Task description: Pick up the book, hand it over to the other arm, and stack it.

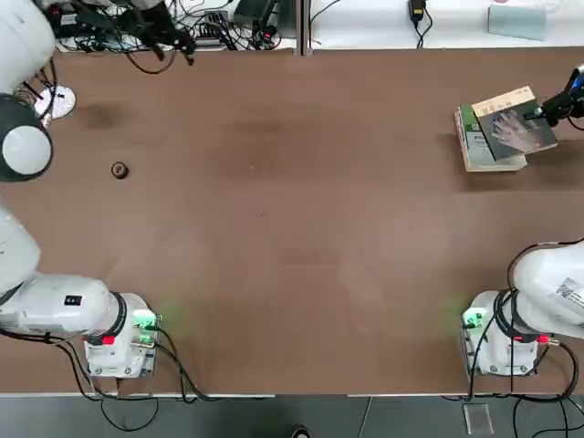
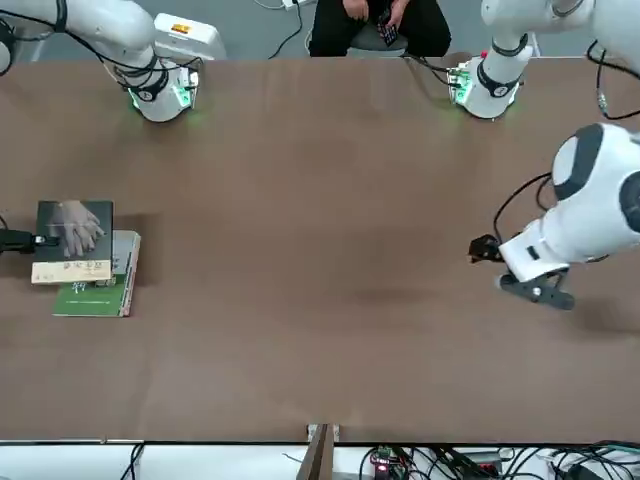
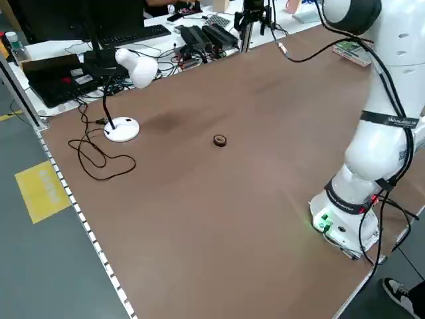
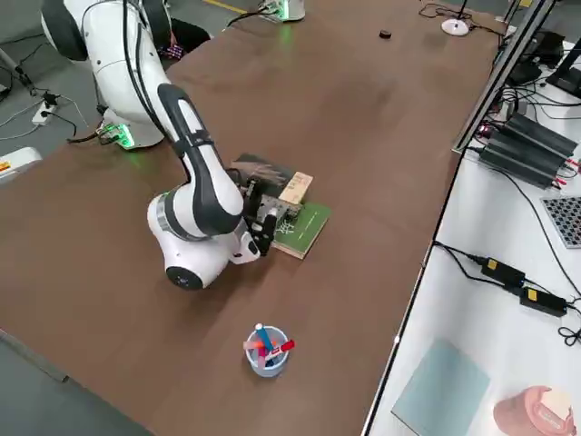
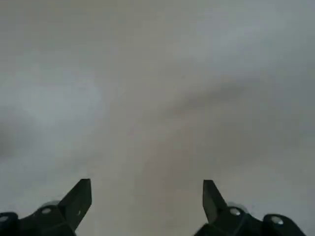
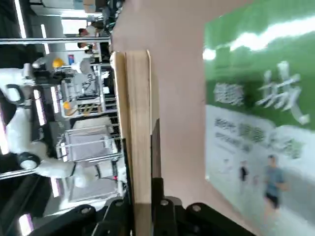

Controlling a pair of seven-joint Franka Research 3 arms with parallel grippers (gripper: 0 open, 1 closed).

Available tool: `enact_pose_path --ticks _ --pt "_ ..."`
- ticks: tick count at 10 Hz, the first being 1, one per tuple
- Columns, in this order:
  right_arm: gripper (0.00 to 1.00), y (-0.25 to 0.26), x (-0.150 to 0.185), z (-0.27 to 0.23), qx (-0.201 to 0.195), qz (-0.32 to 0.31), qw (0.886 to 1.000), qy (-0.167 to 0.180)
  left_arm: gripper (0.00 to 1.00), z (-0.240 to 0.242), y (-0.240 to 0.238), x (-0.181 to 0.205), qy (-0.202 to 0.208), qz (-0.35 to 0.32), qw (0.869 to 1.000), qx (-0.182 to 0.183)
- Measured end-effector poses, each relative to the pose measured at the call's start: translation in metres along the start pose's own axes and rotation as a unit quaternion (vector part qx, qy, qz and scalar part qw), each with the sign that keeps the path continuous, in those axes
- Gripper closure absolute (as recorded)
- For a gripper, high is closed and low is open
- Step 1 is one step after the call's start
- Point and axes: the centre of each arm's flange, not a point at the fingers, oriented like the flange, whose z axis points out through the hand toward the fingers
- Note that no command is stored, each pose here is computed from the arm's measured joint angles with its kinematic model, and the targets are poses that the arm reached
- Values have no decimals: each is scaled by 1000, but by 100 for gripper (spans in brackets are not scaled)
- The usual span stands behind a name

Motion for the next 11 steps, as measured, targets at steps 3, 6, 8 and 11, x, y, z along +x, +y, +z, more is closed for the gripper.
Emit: enact_pose_path --ticks 3,6,8,11 --pt "84 13 5 -5 -24 2 999 22 0 -12 -26 -25 -22 -25 999 11" --pt "84 20 4 -4 -24 10 999 23 0 -17 -36 -55 -24 -41 999 21" --pt "84 23 4 -3 -24 12 999 24 0 -19 -41 -75 -16 -49 998 28" --pt "84 29 8 -7 -37 11 999 35 0 -19 -40 -106 -8 -54 998 35"
